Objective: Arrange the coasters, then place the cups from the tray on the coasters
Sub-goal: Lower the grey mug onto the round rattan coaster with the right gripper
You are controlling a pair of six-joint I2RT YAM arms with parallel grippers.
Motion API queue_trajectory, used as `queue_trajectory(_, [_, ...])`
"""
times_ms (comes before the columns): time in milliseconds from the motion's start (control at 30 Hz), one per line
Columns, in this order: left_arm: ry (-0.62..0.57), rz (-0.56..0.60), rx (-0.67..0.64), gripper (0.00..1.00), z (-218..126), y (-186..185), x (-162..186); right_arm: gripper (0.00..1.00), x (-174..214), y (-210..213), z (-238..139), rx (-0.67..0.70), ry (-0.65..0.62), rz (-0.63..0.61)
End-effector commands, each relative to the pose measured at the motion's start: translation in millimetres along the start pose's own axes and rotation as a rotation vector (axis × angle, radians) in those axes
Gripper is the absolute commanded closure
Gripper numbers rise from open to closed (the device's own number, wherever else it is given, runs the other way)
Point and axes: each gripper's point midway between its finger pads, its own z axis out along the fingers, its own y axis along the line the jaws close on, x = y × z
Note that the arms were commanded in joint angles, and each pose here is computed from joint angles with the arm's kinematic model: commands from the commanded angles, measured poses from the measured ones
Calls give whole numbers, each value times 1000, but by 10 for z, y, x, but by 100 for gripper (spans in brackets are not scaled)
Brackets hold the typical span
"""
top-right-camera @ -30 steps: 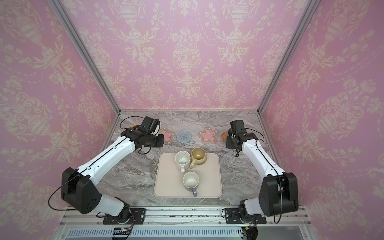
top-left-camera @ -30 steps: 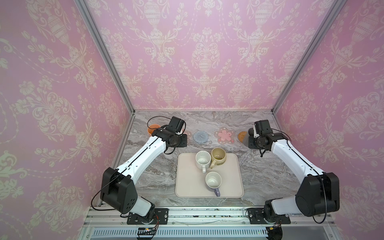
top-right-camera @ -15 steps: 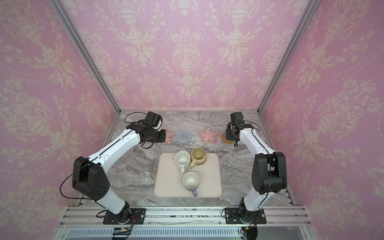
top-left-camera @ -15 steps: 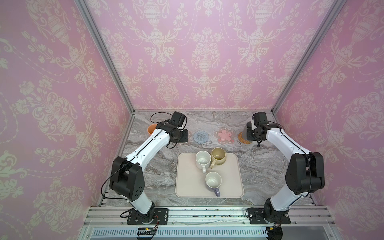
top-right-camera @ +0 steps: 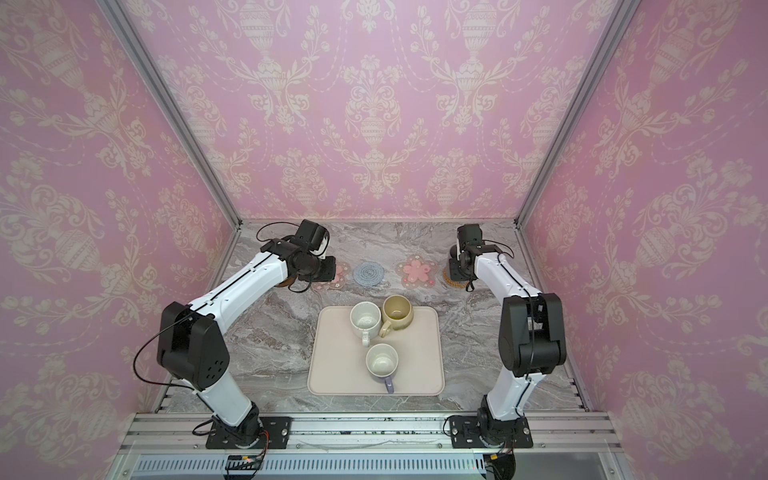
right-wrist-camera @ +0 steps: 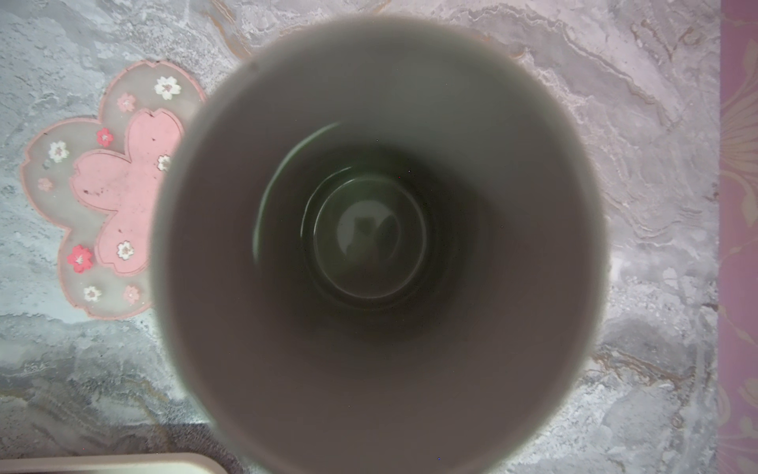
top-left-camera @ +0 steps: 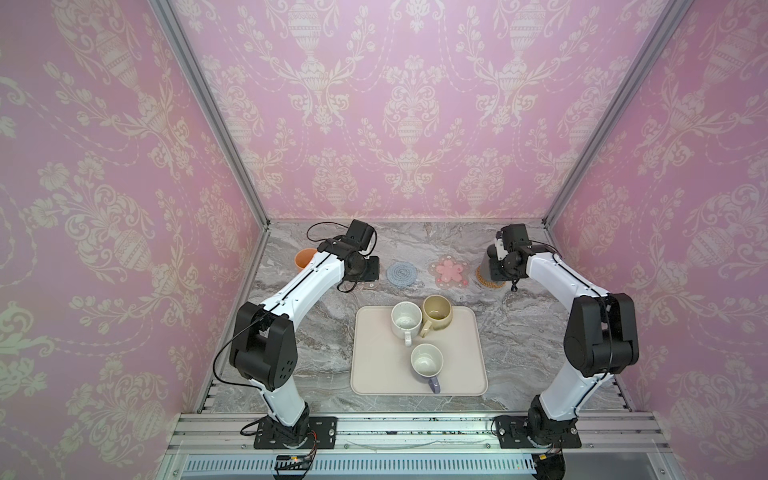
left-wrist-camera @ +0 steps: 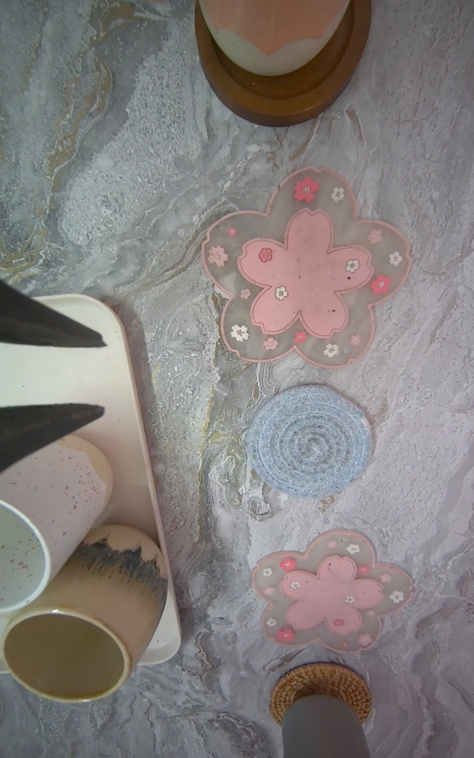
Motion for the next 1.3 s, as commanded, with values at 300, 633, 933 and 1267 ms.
queue_trajectory(300, [18, -8, 12, 73, 28, -18, -20, 100, -334, -99, -36, 23, -109, 4])
queue_trajectory(633, [22, -16, 17, 73, 49, -27, -27, 100, -258, -122, 8, 30, -91, 9])
queue_trajectory(933, [23, -18, 21, 73, 35, -37, -22, 100, -153, -149, 46, 48, -74, 12])
queue_trajectory(1267, [23, -24, 20, 73, 20, -34, -15, 99, -103, -155, 61, 50, -57, 16])
